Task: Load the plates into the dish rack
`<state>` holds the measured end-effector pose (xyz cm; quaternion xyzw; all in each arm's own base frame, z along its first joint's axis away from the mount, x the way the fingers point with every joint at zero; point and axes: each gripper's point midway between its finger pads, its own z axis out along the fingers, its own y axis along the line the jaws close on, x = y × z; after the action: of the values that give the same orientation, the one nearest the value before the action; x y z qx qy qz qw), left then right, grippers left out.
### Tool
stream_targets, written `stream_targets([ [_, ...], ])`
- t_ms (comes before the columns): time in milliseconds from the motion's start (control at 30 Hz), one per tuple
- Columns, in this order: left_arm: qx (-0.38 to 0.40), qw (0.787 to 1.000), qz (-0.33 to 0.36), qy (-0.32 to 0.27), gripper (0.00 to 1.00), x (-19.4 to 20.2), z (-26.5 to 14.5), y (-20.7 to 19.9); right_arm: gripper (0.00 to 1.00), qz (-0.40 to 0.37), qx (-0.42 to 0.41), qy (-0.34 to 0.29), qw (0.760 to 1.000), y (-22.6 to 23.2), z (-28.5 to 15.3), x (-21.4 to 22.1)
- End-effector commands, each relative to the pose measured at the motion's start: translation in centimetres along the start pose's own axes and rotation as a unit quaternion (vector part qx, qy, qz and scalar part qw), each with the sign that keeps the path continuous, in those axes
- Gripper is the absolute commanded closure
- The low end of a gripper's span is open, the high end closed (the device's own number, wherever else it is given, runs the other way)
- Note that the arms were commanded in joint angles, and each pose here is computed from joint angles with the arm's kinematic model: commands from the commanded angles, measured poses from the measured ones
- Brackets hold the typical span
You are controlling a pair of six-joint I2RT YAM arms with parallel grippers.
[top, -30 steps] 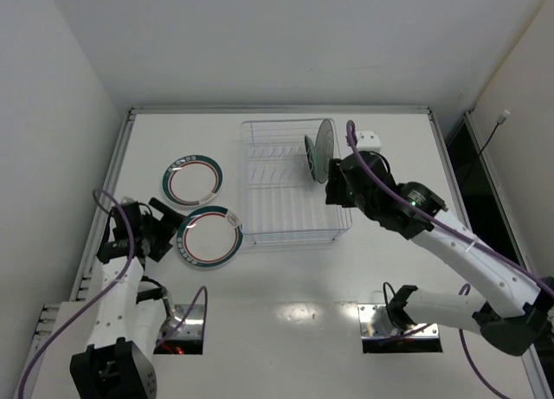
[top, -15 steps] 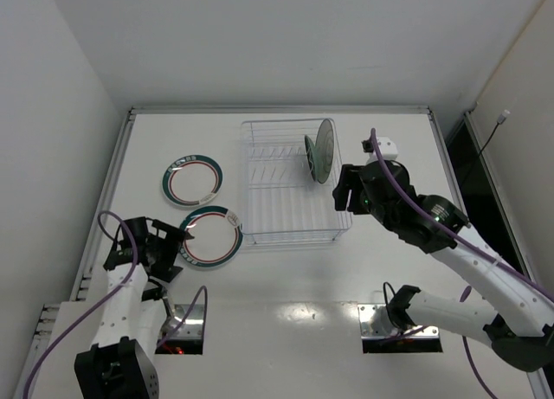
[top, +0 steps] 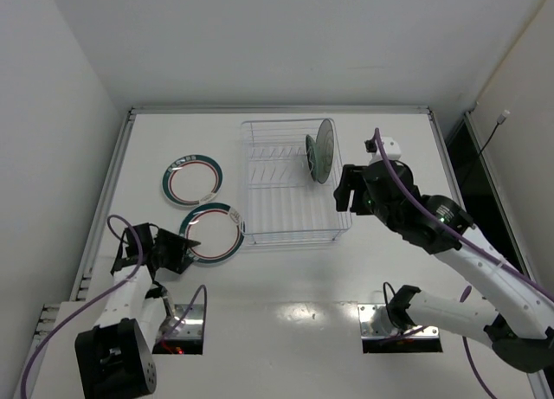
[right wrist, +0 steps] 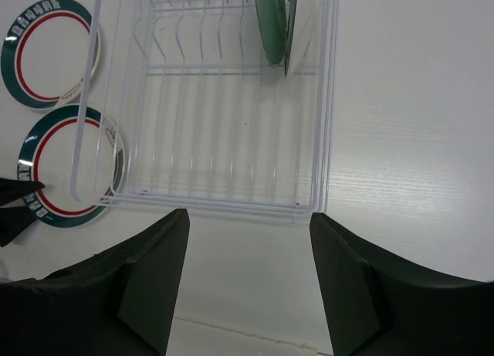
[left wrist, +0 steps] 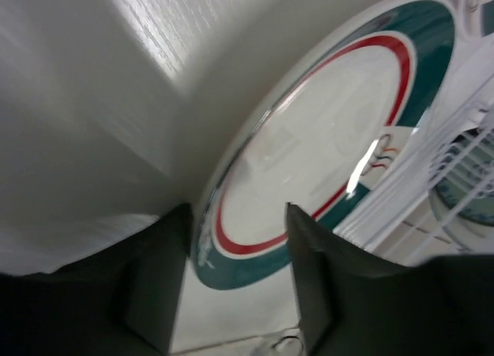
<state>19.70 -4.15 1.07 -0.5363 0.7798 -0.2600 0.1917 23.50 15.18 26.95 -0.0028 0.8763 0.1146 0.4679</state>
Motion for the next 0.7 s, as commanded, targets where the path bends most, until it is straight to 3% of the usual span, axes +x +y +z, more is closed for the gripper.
stream_targets([
  [0, -0.015, 1.000, 0.004, 0.005, 0.55, 0.5, 1.1, 2.0, 0.38, 0.022, -0.004, -0.033, 0.999, -0.2, -1.4, -2.2],
  [67, -0.010, 1.000, 0.007, 0.020, 0.73, 1.1, 1.0, 2.1, 0.38, 0.020, -0.001, -0.029, 0.999, -0.3, -1.4, -2.0],
  [267, 0.020, 0.999, 0.017, 0.020, 1.00, 1.0, 0.1, 0.3, 0.38, 0.022, -0.003, -0.032, 0.999, -0.2, -1.6, -2.3],
  [667, 0.112, 0.990, 0.075, -0.033, 1.00, -1.7, -7.3, -10.7, 0.36, 0.024, -0.067, -0.007, 0.997, 2.4, -0.5, -0.9],
])
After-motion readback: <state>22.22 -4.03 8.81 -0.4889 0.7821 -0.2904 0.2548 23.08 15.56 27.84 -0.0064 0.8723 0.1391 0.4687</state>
